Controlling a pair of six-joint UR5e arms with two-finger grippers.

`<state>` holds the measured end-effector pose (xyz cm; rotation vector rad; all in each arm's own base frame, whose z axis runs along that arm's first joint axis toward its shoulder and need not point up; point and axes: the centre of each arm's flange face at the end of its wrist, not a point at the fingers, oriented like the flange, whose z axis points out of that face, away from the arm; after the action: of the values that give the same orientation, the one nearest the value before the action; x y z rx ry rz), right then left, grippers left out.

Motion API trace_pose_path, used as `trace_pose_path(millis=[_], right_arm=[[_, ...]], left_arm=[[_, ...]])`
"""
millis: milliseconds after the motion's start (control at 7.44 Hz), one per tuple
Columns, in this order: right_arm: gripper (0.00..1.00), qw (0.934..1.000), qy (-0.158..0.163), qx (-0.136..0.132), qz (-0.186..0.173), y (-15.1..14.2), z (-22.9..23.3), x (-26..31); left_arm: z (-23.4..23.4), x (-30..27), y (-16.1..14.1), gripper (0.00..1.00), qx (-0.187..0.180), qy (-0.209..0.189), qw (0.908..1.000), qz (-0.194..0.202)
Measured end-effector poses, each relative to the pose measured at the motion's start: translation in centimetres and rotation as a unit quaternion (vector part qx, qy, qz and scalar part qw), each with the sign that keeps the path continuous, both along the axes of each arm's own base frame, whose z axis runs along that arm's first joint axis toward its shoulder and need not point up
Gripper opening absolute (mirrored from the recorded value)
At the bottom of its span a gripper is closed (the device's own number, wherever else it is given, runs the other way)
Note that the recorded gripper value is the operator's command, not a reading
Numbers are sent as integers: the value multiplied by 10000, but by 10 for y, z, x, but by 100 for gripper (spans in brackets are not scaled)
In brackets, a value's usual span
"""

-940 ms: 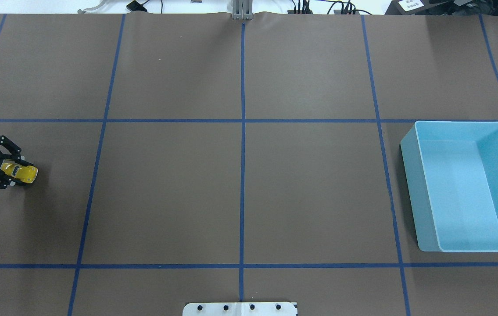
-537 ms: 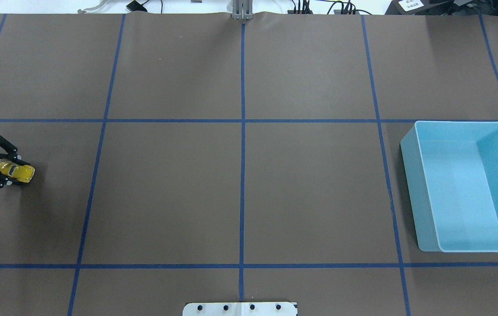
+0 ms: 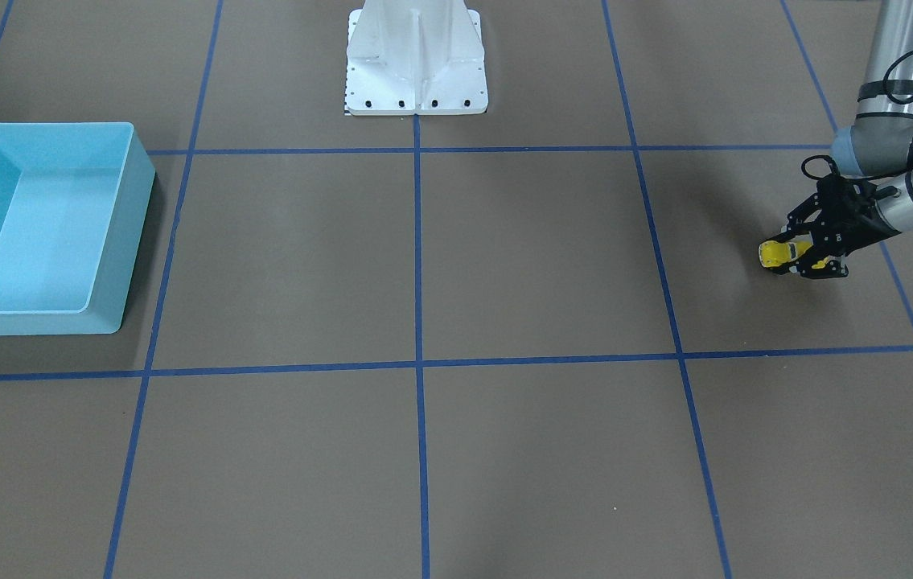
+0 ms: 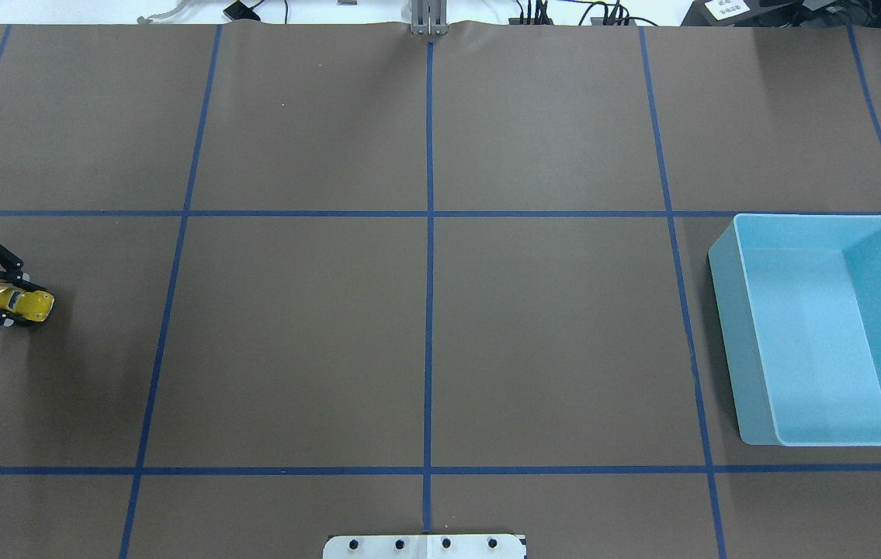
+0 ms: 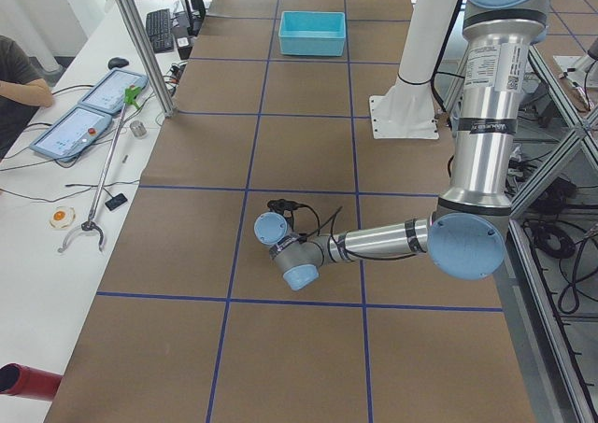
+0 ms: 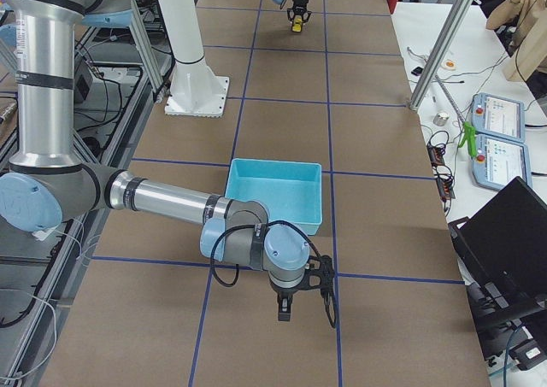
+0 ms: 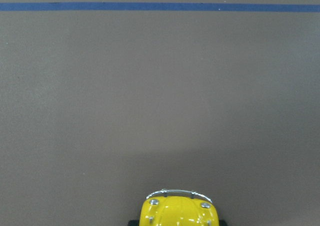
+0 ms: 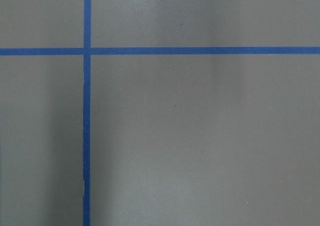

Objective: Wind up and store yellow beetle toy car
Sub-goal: 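Keep dragging the car backward to wind its motor with the left gripper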

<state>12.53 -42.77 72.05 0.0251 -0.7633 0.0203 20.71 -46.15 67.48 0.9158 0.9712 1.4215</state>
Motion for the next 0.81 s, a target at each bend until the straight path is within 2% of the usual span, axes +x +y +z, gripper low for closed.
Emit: trace_pose_path(millis=[806], right_arm=[[100, 10000, 0, 0, 0, 0, 0, 0]], left_arm=[[19, -17, 0, 0, -79, 18, 9999, -89]])
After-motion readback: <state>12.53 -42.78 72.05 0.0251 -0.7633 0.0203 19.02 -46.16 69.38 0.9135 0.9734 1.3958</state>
